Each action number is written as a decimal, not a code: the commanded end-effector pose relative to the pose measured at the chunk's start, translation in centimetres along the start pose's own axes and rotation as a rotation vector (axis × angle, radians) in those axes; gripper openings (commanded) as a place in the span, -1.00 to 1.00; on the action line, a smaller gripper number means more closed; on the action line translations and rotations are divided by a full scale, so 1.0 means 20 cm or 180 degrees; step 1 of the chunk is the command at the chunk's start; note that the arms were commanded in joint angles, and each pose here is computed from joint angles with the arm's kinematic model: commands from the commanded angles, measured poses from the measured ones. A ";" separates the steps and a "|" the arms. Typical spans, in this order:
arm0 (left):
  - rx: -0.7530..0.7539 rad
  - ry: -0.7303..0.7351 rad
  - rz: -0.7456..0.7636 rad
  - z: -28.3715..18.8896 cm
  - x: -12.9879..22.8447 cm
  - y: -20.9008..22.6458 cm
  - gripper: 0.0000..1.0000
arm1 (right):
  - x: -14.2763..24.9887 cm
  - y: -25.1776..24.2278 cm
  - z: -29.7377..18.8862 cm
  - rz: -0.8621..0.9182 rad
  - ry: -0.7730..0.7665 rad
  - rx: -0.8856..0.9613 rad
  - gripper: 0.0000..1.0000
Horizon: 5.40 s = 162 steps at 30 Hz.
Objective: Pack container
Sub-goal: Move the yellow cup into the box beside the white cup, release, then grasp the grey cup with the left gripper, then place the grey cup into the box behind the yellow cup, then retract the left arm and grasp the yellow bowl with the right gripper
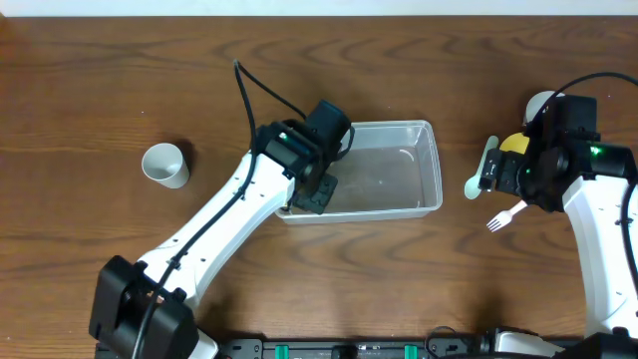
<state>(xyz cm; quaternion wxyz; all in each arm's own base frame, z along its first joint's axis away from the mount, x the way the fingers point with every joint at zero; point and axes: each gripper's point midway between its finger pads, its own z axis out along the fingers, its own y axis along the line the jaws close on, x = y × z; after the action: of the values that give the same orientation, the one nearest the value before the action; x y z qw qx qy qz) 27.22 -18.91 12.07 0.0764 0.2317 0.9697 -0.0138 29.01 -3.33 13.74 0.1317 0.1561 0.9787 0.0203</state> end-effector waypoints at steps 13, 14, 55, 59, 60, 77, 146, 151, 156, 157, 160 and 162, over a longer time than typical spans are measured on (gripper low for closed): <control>-0.0079 0.0353 0.0053 0.30 0.04 0.00 -0.71 | -0.02 0.00 -0.01 -0.0013 -0.0027 -0.0028 0.98; -0.0102 0.0342 0.0057 0.30 0.03 0.01 -0.66 | -0.02 0.00 -0.01 -0.0013 -0.0029 -0.0028 0.98; -0.0230 0.0827 -0.2512 0.33 0.20 1.28 0.04 | -0.01 0.00 -0.01 -0.0037 -0.0001 -0.0022 0.98; -0.0220 0.0886 -0.2510 0.36 0.21 1.27 -0.49 | 0.00 0.00 -0.01 -0.0037 0.0010 -0.0019 0.99; -0.0220 0.0885 -0.2510 0.36 0.21 1.27 -0.58 | 0.00 0.00 -0.01 -0.0038 0.0010 -0.0019 0.99; -0.0317 -0.0261 -0.1689 -0.29 -0.09 0.95 -0.88 | 0.00 0.00 -0.01 -0.0037 0.0006 -0.0021 0.99; 0.0140 -0.1131 -0.1492 -0.84 -0.31 0.74 0.47 | -0.21 0.10 -0.29 -0.0576 -0.0504 -0.0026 0.93; 0.0281 -0.0885 -0.2000 -0.74 -0.16 0.86 0.47 | -0.38 0.11 -0.37 -0.0901 -0.0785 0.0069 0.98; 0.0301 -0.0602 -0.2129 -0.56 -0.05 0.84 0.47 | -0.42 0.11 -0.12 -0.1110 -0.0410 0.0158 0.98; 0.0306 -0.0567 -0.2156 -0.52 -0.03 0.83 0.47 | -0.43 0.10 -0.06 -0.1108 -0.0351 0.0190 0.98; 0.0314 -0.0521 -0.2197 -0.41 0.05 0.80 0.47 | -0.46 0.09 0.11 -0.1109 -0.0161 0.0245 0.98; 0.0314 -0.0505 -0.2198 -0.35 0.11 0.78 0.47 | -0.46 0.09 0.19 -0.1109 -0.0058 0.0249 0.98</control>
<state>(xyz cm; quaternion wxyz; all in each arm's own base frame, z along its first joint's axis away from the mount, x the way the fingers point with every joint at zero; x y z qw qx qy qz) 33.08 -3.47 18.95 0.1245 -0.0993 0.9827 -0.0948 38.77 -4.35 14.05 0.1553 0.0054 0.9874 -0.0309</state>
